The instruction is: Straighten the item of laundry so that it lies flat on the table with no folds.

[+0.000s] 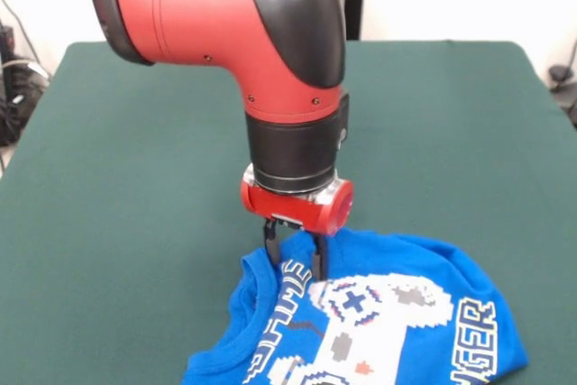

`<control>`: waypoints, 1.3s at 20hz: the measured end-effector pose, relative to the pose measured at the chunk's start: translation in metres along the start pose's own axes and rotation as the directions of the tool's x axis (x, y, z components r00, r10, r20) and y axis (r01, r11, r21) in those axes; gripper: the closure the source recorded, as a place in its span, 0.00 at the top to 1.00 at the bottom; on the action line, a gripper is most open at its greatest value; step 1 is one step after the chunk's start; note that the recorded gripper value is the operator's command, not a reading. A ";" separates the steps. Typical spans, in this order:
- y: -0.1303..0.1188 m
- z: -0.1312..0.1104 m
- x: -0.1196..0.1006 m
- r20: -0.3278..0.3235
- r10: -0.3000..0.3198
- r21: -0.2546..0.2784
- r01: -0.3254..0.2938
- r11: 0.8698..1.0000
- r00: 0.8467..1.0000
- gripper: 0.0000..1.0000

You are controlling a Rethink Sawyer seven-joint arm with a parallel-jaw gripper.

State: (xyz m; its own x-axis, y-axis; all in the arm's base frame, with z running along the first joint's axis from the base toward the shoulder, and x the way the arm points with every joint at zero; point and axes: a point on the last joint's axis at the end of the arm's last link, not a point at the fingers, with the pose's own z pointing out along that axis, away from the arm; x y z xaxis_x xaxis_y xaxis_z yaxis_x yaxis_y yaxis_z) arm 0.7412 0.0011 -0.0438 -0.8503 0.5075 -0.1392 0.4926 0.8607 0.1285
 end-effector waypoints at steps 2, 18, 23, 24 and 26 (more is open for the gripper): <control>0.000 0.000 0.000 -0.001 0.001 -0.001 -0.001 1.000 1.000 1.00; -0.001 0.002 -0.002 0.016 0.002 -0.006 -0.002 1.000 1.000 0.00; -0.001 0.002 -0.001 0.017 -0.001 -0.005 0.001 1.000 1.000 0.00; -0.001 0.002 -0.001 0.017 -0.002 -0.004 0.002 1.000 1.000 0.00; 0.000 0.002 -0.001 0.018 -0.005 -0.002 0.005 1.000 1.000 0.00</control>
State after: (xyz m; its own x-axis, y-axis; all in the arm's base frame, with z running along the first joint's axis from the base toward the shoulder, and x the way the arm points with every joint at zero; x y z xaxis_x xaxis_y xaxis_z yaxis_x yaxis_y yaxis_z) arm 0.7421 0.0002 -0.0452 -0.8491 0.5040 -0.1579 0.4882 0.8630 0.1295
